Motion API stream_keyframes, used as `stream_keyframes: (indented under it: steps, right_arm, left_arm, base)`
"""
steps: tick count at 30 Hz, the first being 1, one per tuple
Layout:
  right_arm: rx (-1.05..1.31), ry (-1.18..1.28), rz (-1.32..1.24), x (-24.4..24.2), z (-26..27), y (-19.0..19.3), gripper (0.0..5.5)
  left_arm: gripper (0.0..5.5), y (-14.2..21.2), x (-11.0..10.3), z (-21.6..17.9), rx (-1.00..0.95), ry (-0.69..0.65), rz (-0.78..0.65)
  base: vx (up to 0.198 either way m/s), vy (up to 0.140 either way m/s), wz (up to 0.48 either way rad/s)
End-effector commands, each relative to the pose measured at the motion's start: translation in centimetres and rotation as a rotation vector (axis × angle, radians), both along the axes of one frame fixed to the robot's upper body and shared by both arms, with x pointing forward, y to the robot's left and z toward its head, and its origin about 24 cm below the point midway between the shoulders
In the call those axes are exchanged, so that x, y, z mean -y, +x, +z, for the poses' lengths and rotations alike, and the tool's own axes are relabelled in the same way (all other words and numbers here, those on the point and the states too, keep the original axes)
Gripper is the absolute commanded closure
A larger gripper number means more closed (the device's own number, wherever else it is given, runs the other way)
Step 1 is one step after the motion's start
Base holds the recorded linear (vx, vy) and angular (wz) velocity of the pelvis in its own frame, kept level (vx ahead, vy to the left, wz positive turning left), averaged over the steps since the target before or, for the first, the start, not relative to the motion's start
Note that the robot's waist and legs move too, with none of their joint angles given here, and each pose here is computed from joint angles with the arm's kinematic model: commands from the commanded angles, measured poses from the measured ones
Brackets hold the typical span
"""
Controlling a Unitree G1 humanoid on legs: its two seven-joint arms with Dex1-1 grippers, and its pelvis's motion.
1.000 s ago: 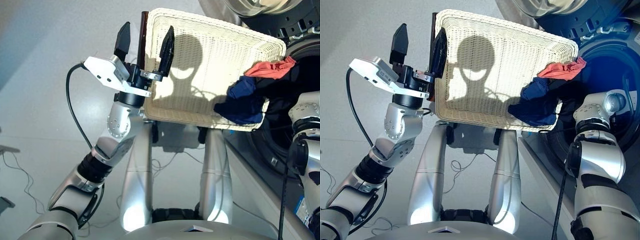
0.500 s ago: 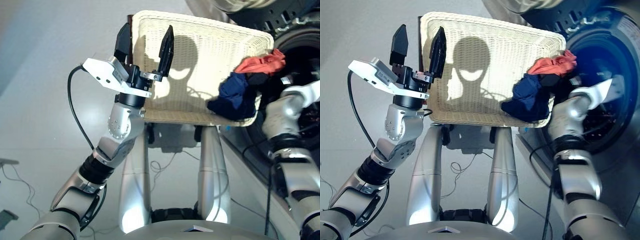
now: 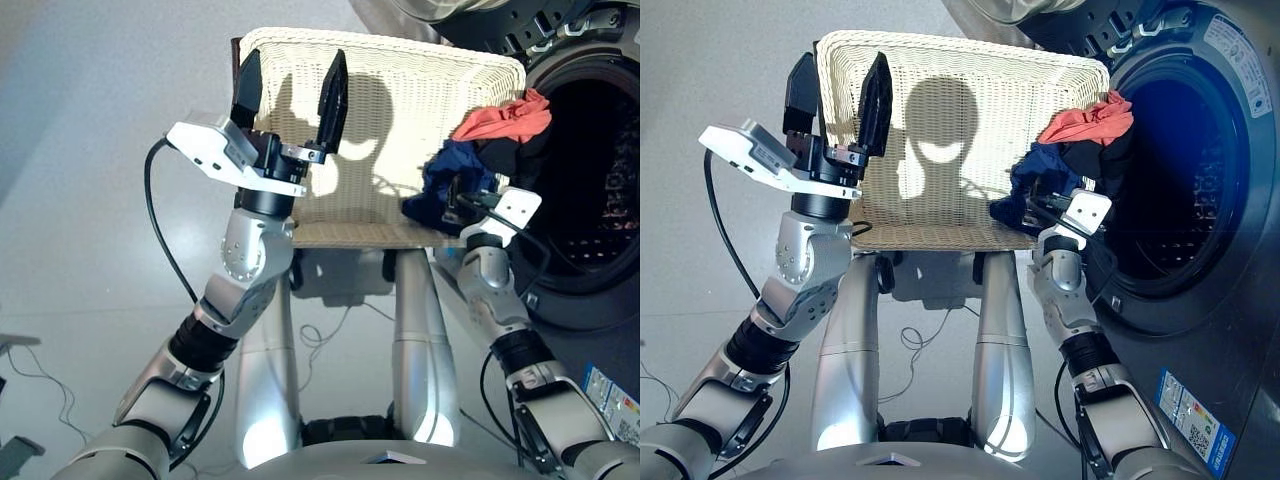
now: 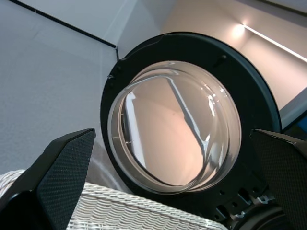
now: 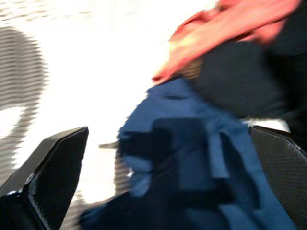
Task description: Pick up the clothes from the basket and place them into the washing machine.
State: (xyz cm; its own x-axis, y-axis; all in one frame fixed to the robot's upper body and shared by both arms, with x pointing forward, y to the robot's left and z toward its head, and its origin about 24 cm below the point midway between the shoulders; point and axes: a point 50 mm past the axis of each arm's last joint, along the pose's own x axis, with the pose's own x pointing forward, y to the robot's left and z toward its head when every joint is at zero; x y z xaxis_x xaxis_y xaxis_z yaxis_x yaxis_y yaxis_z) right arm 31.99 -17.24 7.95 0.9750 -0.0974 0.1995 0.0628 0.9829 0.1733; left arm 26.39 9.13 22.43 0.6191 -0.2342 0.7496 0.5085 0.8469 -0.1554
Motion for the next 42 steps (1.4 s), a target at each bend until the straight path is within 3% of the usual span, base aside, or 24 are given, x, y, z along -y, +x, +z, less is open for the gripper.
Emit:
stream_keyframes:
  steps: [1, 17, 34, 42]
  right_arm:
    - [0.039, 0.063, 0.061, -2.0, 0.9, 0.5, 0.0]
    - [-0.154, 0.302, -0.148, -0.7, -0.1, 5.2, 0.0]
    - [-0.243, 0.162, -0.462, 8.0, 1.9, 6.1, 0.0]
    - [-0.292, 0.147, -0.515, 9.8, 2.5, 6.2, 0.0]
  left_arm:
    - [0.0, -1.9, 0.1, 1.8, 0.128, -0.03, -0.057]
    - [0.0, -2.1, 1.3, 1.4, 0.089, -0.065, -0.174]
    - [0.0, -2.6, 1.2, 1.7, 0.122, -0.014, -0.165]
    - [0.0, -2.6, 0.9, 1.9, 0.118, -0.02, -0.149]
  base:
    - [0.0, 0.0, 0.0]
    - [0.0, 0.0, 0.0]
    - [0.0, 0.0, 0.0]
    - [0.0, 0.0, 0.0]
